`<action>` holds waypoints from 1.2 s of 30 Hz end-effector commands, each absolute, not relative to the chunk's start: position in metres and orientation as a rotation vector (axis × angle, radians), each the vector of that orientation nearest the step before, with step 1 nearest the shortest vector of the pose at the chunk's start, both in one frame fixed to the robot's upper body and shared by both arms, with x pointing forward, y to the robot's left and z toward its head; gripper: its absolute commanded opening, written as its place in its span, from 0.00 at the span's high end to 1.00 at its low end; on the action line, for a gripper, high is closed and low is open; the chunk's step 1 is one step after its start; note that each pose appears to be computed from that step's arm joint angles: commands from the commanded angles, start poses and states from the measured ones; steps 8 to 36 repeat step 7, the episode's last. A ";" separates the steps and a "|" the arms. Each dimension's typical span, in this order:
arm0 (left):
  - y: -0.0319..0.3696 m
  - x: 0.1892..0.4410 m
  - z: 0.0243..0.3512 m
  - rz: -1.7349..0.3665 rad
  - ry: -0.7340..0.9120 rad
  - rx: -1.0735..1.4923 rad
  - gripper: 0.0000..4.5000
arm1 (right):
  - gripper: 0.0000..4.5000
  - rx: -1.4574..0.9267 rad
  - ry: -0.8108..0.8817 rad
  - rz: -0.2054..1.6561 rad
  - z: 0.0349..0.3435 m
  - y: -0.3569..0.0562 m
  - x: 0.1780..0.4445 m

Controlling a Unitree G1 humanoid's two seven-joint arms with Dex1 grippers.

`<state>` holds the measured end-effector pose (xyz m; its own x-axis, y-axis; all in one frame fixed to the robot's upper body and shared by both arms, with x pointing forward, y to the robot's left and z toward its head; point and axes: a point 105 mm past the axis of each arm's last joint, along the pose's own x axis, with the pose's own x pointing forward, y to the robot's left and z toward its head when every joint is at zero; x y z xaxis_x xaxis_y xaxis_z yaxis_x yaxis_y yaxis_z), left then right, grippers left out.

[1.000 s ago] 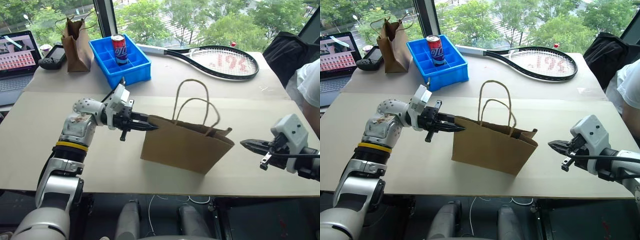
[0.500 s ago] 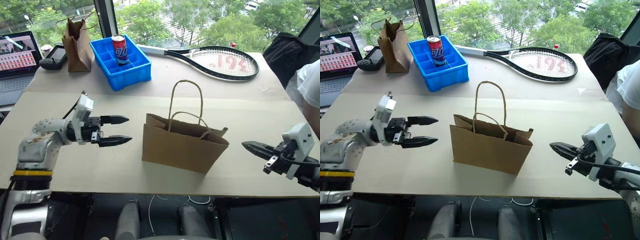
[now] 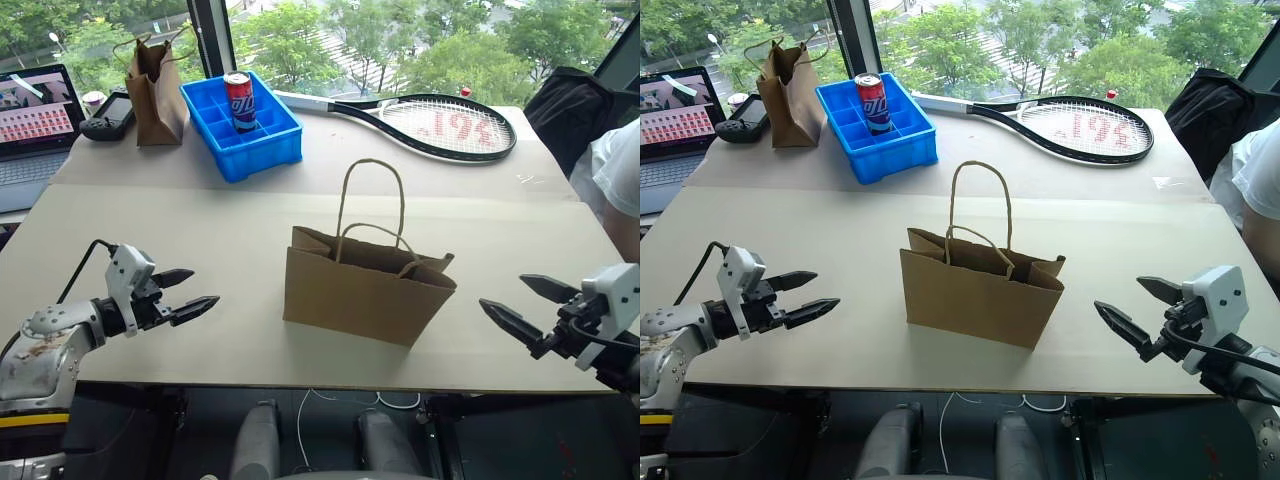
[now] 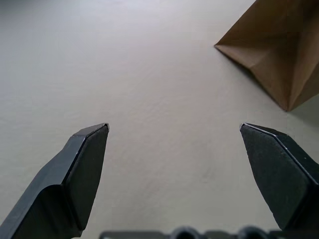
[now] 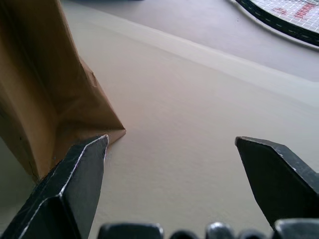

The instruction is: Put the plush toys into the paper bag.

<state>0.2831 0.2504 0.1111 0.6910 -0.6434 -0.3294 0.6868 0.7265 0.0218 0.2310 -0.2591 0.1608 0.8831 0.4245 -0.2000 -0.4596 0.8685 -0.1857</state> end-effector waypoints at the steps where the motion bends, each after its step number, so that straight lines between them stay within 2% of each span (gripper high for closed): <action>1: 0.246 0.285 0.122 -0.760 0.249 0.190 0.00 | 0.01 -0.291 0.101 0.462 0.173 -0.256 0.230; 7: 0.242 0.289 0.121 -0.777 0.230 0.204 0.00 | 0.01 -0.299 0.123 0.483 0.165 -0.250 0.228; 36: 0.242 0.289 0.121 -0.777 0.230 0.204 0.00 | 0.01 -0.299 0.123 0.483 0.165 -0.250 0.228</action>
